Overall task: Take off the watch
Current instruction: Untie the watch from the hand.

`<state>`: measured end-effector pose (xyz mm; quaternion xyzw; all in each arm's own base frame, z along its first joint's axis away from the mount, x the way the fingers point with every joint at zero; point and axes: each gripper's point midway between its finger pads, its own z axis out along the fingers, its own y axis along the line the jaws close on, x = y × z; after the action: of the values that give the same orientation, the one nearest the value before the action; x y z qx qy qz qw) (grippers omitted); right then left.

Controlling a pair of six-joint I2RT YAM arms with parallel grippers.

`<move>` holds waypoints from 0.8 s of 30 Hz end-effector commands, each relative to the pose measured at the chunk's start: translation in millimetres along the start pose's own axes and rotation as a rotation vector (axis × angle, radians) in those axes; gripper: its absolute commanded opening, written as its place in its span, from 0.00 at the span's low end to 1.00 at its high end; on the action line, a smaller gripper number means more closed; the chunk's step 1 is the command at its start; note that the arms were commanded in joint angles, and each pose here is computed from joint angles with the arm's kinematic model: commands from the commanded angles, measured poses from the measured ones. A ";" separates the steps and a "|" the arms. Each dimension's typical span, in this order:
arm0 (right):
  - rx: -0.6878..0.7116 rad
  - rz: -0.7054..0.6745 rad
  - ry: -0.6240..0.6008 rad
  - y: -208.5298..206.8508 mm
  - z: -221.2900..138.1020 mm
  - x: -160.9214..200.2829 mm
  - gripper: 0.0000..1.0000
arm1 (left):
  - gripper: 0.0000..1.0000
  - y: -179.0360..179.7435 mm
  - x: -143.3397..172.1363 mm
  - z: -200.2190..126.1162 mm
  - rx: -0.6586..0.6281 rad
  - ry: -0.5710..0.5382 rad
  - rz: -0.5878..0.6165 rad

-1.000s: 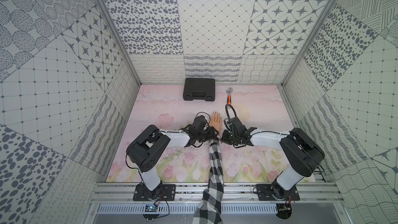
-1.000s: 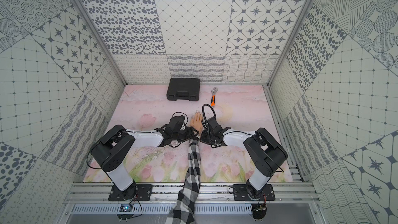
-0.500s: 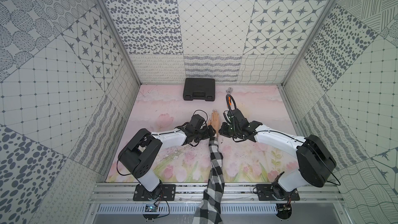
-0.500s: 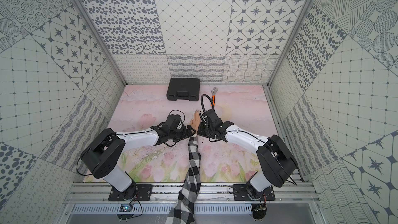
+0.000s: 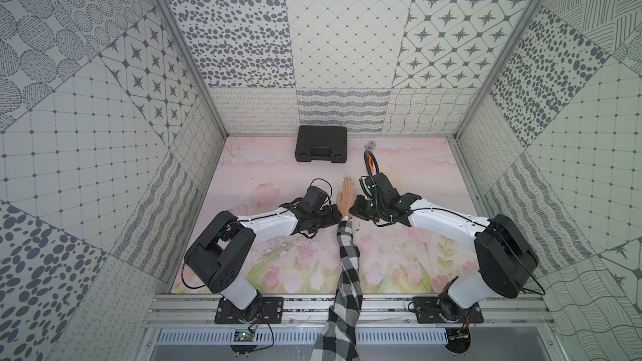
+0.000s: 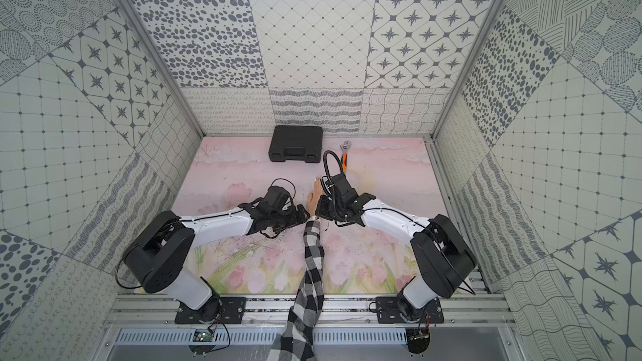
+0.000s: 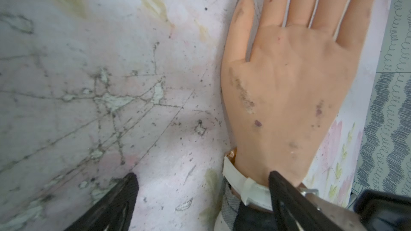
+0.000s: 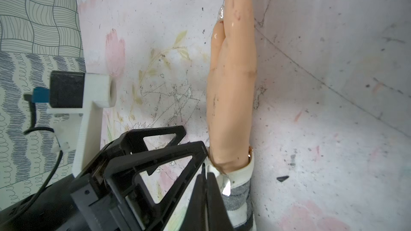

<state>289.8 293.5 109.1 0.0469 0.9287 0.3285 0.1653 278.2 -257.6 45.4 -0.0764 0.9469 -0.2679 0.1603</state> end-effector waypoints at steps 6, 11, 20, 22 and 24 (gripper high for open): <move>-0.092 -0.004 -0.042 23.9 0.3 -14.5 0.00 | 0.93 -3.5 -6.3 -27.1 -0.031 -0.035 0.044; -0.096 0.001 -0.035 23.6 3.6 -13.9 0.00 | 0.93 -15.4 -6.0 -25.6 -0.009 -0.024 0.064; -0.097 0.002 -0.033 23.5 4.4 -13.4 0.00 | 0.92 -19.2 4.7 -10.5 -0.006 0.014 0.076; -0.096 0.002 -0.035 23.4 4.3 -13.9 0.00 | 0.92 -19.4 5.4 -8.3 -0.011 0.020 0.080; -0.093 0.004 -0.033 22.4 4.9 -13.4 0.00 | 0.92 -17.6 5.8 -6.0 -0.023 0.026 0.083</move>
<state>291.7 300.5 110.3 0.0506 0.9232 0.3452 0.1610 272.3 -268.8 61.3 -0.0512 0.9505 -0.2605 0.1616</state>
